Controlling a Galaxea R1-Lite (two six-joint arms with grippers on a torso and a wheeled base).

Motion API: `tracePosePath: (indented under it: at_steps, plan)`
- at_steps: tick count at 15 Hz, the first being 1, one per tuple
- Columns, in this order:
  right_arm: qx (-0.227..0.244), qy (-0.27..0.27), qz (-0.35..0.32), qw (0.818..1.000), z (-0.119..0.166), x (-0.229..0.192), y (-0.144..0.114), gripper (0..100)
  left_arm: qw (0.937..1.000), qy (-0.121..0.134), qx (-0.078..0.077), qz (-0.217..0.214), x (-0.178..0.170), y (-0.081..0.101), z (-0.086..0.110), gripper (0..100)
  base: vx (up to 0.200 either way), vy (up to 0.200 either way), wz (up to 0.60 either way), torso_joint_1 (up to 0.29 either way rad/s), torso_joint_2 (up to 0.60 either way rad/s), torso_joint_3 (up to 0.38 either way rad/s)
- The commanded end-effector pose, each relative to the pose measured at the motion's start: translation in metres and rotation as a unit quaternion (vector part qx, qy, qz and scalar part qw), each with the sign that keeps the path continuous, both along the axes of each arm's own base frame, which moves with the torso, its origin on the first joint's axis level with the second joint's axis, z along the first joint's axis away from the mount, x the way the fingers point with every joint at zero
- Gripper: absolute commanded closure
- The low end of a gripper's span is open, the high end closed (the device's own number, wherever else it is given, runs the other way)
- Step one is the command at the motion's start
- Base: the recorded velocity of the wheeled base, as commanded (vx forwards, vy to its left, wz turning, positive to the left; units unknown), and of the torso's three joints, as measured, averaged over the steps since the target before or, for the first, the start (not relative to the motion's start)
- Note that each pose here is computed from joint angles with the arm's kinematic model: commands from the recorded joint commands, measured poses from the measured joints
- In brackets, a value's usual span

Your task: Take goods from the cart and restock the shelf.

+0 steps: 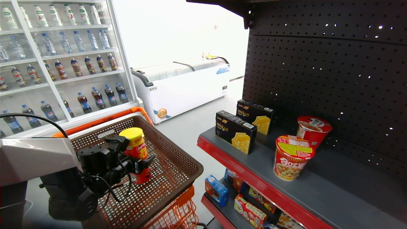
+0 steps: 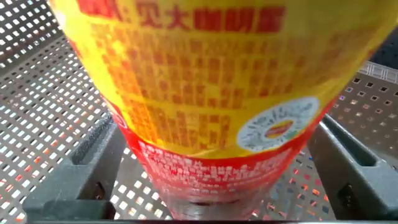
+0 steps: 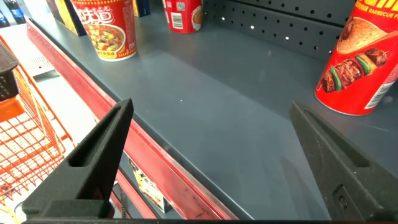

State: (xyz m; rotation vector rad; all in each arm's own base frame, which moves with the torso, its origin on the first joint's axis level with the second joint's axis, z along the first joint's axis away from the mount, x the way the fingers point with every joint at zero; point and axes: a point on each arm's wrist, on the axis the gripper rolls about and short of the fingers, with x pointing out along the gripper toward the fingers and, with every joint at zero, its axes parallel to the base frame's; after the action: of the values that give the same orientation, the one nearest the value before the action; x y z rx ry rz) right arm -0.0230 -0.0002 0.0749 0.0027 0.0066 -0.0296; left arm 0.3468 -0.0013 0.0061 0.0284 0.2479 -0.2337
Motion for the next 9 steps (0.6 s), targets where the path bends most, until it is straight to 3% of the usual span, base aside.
tracePosePath:
  at_steps: [1, 2, 7, 9]
  plan:
    - [0.0, 0.001, 0.0, 1.0, 0.0, 0.0, 0.0, 0, 1.0, 0.005, 0.0, 0.001, 0.001, 0.0, -0.004, 0, 0.0, 0.0, 0.0, 0.0, 0.0, 0.0]
    - [0.0, 0.001, 0.0, 1.0, 0.0, 0.0, 0.0, 0, 1.0, 0.008, 0.0, 0.002, 0.001, 0.0, -0.004, 100, 0.0, 0.0, 0.0, 0.0, 0.0, 0.0]
    - [0.0, 0.001, 0.0, 1.0, 0.0, 0.0, 0.0, 0, 1.0, -0.008, 0.001, 0.002, -0.002, -0.001, 0.008, 100, 0.0, 0.0, 0.0, 0.0, 0.0, 0.0]
    - [0.0, 0.001, 0.0, 1.0, 0.0, 0.0, 0.0, 0, 0.9988, -0.041, 0.004, 0.028, -0.016, 0.001, 0.047, 100, 0.0, 0.0, 0.0, 0.0, 0.0, 0.0]
